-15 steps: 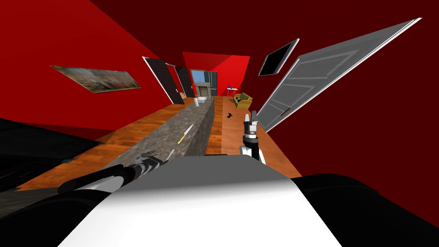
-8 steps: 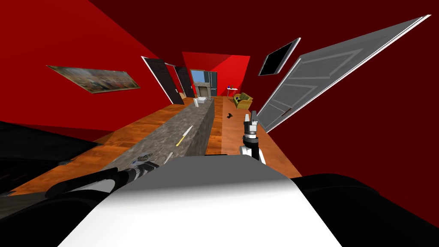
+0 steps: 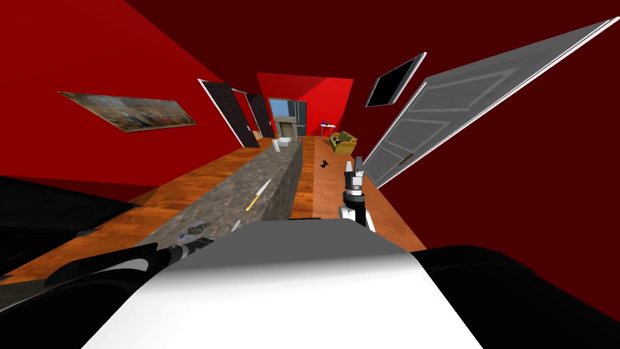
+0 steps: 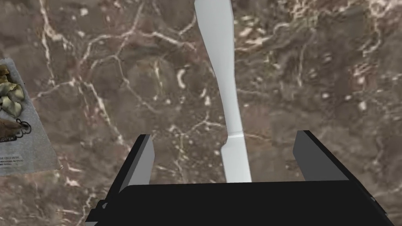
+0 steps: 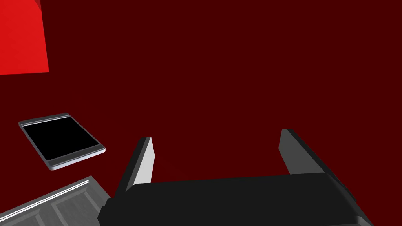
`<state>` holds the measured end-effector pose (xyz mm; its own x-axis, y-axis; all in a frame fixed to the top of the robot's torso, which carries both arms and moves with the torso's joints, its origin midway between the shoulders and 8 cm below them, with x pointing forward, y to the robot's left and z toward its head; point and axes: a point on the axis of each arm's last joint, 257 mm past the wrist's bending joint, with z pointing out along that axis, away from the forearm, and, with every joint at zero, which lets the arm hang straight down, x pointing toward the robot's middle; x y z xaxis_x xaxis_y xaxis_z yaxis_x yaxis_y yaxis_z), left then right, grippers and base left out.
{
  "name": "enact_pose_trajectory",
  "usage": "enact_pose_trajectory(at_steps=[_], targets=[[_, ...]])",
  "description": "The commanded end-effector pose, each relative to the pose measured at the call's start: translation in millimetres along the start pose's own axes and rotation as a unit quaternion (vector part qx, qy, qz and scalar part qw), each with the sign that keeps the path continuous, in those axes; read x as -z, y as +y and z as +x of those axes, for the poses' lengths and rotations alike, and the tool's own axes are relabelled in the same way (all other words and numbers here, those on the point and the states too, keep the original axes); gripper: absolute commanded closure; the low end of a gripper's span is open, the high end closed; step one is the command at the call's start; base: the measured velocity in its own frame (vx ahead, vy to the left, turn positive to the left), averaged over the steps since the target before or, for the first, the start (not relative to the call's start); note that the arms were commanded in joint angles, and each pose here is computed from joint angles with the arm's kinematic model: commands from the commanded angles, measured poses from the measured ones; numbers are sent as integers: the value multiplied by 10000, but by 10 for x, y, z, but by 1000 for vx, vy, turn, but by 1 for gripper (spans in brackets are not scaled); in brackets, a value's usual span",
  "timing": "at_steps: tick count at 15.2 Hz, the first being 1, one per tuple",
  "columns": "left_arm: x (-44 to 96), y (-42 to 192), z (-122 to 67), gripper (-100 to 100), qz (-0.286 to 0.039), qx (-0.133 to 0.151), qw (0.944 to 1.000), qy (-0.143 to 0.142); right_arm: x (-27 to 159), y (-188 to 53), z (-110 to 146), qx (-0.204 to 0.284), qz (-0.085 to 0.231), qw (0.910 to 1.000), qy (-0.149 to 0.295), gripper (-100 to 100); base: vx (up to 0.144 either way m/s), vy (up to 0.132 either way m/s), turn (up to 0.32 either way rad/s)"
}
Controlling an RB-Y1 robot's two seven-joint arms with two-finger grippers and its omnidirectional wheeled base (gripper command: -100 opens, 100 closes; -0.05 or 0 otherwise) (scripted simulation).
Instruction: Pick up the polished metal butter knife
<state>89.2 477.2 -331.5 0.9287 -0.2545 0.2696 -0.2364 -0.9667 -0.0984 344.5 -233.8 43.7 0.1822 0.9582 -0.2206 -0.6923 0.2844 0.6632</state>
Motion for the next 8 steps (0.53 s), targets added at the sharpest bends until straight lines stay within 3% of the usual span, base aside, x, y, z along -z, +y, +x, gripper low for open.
enact_pose_trajectory(at_steps=[1,4,5,8], targets=[[26,49,-105,-100,-132,161,9997,-162,0,0,0,0,0,10000,0,0,52,-1,-4],[71,115,-234,-100,-290,357,9983,-357,0,0,0,0,0,10000,0,0,59,1,-2],[57,92,-196,-100,-229,280,9990,-279,0,0,0,0,0,10000,0,0,37,-2,1],[-98,77,-275,-100,-231,341,9988,-279,0,0,0,0,0,10000,0,0,6,-12,-33]])
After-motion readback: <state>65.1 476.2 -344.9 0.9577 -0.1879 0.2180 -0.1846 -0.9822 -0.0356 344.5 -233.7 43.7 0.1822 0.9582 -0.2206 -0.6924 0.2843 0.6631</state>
